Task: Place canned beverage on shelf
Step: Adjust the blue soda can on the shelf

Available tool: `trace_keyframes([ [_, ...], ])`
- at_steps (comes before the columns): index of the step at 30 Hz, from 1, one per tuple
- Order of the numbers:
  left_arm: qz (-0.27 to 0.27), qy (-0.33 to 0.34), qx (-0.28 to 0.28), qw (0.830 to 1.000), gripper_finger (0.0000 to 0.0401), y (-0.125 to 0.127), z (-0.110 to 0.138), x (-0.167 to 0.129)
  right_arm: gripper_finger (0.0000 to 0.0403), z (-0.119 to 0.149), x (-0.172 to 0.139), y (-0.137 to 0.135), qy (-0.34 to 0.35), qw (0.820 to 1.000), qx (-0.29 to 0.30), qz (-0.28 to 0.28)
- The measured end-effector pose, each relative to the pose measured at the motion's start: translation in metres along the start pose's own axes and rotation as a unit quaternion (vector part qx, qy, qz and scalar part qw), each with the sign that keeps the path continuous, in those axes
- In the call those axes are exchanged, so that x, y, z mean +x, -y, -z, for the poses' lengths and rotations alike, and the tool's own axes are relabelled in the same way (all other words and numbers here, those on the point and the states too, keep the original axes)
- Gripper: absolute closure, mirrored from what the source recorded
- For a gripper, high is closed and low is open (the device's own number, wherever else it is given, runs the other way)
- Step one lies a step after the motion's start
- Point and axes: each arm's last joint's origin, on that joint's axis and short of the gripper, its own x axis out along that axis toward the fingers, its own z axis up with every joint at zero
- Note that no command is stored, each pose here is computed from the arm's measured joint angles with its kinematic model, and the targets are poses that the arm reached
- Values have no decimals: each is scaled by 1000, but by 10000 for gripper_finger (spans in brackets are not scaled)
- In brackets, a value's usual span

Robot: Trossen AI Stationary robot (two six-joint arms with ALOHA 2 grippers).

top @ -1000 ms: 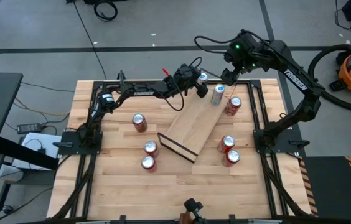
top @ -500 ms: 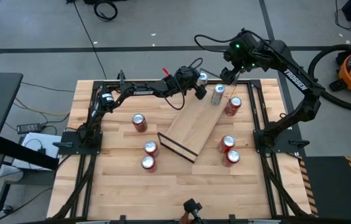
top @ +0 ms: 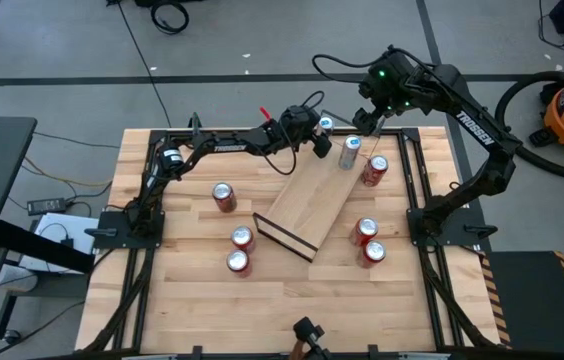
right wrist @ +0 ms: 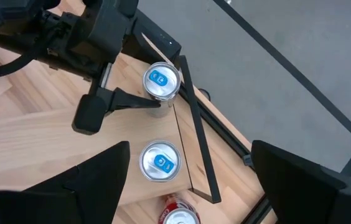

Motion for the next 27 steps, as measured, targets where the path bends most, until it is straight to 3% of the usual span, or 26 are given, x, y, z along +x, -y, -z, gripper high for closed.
trace_keyframes([
  [9, 0, -1, 3, 1000, 146, 0, 0, 0, 58, 0, 0, 0, 0, 1000, -1, 0],
  [27, 9, -23, 22, 999, 148, 15, 1, -7, 58, 0, 0, 0, 0, 1000, 0, 0],
])
